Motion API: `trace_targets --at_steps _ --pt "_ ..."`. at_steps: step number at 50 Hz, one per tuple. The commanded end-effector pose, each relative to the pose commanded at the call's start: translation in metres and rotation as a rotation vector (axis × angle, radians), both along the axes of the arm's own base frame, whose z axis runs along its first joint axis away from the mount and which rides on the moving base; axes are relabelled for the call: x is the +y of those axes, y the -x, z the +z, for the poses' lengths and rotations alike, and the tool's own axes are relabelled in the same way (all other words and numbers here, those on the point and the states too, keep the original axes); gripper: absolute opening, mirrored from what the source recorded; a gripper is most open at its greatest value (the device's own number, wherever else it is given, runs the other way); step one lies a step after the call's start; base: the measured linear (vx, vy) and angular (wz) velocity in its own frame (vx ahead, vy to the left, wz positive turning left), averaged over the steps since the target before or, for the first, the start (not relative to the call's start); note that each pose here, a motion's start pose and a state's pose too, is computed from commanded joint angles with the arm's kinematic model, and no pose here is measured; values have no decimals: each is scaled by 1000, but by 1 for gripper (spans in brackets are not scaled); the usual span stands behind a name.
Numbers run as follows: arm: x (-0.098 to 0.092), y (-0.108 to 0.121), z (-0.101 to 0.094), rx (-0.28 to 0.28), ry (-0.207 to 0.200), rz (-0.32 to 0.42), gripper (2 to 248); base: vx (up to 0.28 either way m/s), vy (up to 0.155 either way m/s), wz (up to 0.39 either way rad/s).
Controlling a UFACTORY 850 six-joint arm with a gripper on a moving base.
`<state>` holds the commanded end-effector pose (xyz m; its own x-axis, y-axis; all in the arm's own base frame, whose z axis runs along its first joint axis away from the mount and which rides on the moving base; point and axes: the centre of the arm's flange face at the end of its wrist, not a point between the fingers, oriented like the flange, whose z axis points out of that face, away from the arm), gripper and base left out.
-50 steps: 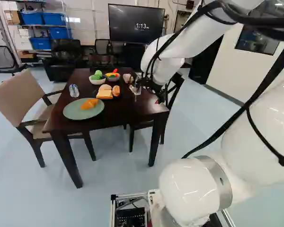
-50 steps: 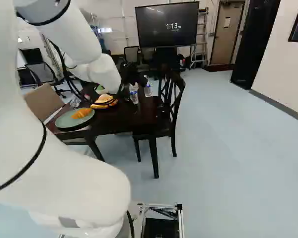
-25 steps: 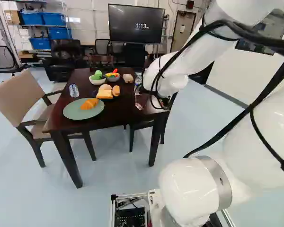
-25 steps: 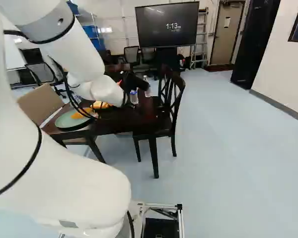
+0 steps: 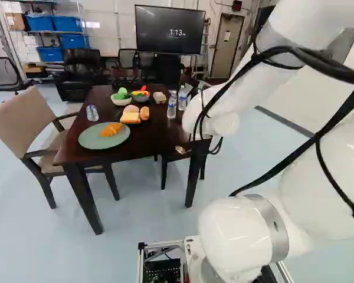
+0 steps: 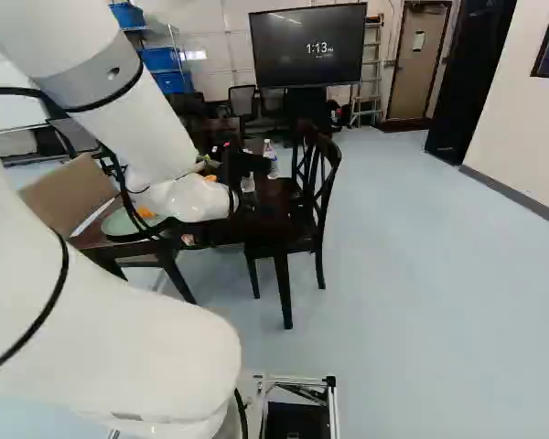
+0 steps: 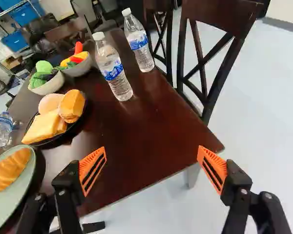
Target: Move the croissant to the empty plate
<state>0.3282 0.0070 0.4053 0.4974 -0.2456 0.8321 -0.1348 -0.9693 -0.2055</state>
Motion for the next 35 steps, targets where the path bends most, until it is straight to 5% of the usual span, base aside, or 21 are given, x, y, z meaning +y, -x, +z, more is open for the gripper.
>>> trace_targets --at_steps 35 --pt "-6 38 -28 -140 150 79 247 0 0 0"
